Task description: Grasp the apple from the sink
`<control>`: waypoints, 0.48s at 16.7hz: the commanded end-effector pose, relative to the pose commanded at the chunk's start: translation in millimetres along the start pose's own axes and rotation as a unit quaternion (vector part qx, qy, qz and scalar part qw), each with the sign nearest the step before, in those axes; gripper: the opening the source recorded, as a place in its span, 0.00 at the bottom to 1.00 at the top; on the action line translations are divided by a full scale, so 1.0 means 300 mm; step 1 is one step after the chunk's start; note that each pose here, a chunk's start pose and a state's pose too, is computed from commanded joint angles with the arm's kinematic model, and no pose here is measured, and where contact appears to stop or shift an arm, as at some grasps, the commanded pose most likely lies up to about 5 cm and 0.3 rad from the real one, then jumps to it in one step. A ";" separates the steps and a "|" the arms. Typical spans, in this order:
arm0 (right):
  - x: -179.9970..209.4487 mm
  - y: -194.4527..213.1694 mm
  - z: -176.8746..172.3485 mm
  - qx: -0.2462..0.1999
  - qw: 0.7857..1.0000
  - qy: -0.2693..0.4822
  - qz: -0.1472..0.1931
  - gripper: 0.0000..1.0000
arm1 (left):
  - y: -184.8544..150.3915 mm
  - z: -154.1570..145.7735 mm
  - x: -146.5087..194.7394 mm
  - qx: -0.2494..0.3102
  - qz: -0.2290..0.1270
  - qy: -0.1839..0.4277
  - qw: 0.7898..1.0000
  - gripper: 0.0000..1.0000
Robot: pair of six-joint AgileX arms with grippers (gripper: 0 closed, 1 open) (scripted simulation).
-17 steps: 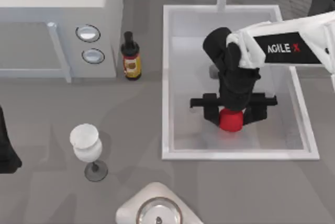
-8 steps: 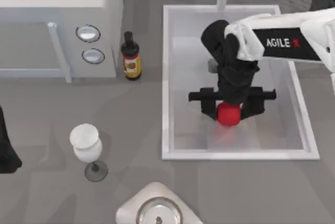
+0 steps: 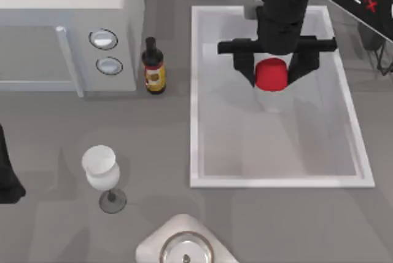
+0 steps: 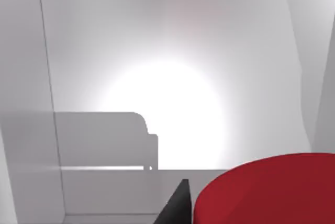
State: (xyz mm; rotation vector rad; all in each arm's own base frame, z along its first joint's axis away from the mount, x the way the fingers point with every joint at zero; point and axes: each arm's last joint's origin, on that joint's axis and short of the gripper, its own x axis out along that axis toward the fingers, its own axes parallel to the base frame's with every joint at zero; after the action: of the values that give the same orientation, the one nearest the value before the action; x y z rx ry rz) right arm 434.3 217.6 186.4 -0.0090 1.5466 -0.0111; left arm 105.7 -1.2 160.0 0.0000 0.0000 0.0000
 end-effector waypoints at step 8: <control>-0.329 -0.054 -0.076 0.000 1.000 -0.013 0.006 0.00 | 0.000 0.000 0.000 0.000 0.000 0.000 1.000 1.00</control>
State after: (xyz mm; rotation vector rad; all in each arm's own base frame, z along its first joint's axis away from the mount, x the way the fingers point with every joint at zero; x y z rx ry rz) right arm 409.1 202.5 284.6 0.0012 1.5207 -0.0012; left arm 105.7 -1.2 160.0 0.0000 0.0000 0.0000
